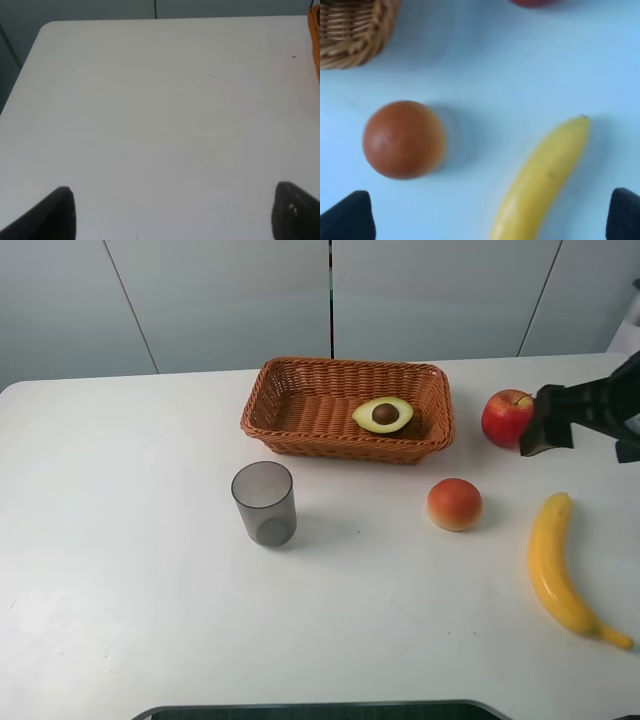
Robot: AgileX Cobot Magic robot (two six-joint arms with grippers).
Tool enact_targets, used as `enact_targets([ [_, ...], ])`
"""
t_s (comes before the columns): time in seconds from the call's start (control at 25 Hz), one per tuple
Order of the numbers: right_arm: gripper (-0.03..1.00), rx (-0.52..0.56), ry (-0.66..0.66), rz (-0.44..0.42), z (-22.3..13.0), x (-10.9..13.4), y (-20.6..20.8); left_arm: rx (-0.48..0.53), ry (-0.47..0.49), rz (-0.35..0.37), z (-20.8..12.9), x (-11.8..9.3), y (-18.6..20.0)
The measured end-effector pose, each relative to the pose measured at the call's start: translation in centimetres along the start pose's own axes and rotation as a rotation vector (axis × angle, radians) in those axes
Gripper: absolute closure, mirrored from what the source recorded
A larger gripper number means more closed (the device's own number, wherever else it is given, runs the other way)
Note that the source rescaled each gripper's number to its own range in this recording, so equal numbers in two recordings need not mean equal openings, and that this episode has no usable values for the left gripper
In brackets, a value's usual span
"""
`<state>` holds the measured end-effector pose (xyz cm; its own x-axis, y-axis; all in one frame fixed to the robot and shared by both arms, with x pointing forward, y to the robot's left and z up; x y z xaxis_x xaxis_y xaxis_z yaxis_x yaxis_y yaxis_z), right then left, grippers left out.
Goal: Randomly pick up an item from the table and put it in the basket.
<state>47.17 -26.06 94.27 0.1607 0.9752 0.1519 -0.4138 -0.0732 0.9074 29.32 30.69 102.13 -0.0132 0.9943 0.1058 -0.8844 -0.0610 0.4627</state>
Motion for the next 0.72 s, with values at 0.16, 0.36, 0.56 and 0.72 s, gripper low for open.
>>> enact_targets([
  [0.16, -0.03, -0.093, 0.002, 0.008, -1.5, -1.6, 3.8, 0.000, 0.000, 0.000, 0.0, 0.0, 0.0],
  [0.36, -0.03, -0.260, 0.041, 0.034, -3.8, -2.5, 9.6, 0.000, 0.000, 0.000, 0.0, 0.0, 0.0],
  [0.56, -0.03, -0.386, 0.087, 0.059, -7.5, -3.6, 13.5, 0.000, 0.000, 0.000, 0.0, 0.0, 0.0],
  [0.72, -0.03, -0.483, 0.118, 0.081, -9.7, -4.2, 15.4, 0.000, 0.000, 0.000, 0.0, 0.0, 0.0],
])
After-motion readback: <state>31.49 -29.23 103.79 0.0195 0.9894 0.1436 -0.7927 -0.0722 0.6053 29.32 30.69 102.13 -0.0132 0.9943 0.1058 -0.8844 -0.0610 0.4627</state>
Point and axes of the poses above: a point on each arm's last joint axis where the gripper is mounted, y pointing back along that axis away from the gripper, x along the wrist's bending axis when the last joint is at zero, z = x × y, the point moved 7 cm from there along -y, pointing out along that axis toward the gripper, and after that the axes turned 7 degrees about -y, right-handed, at the moved point
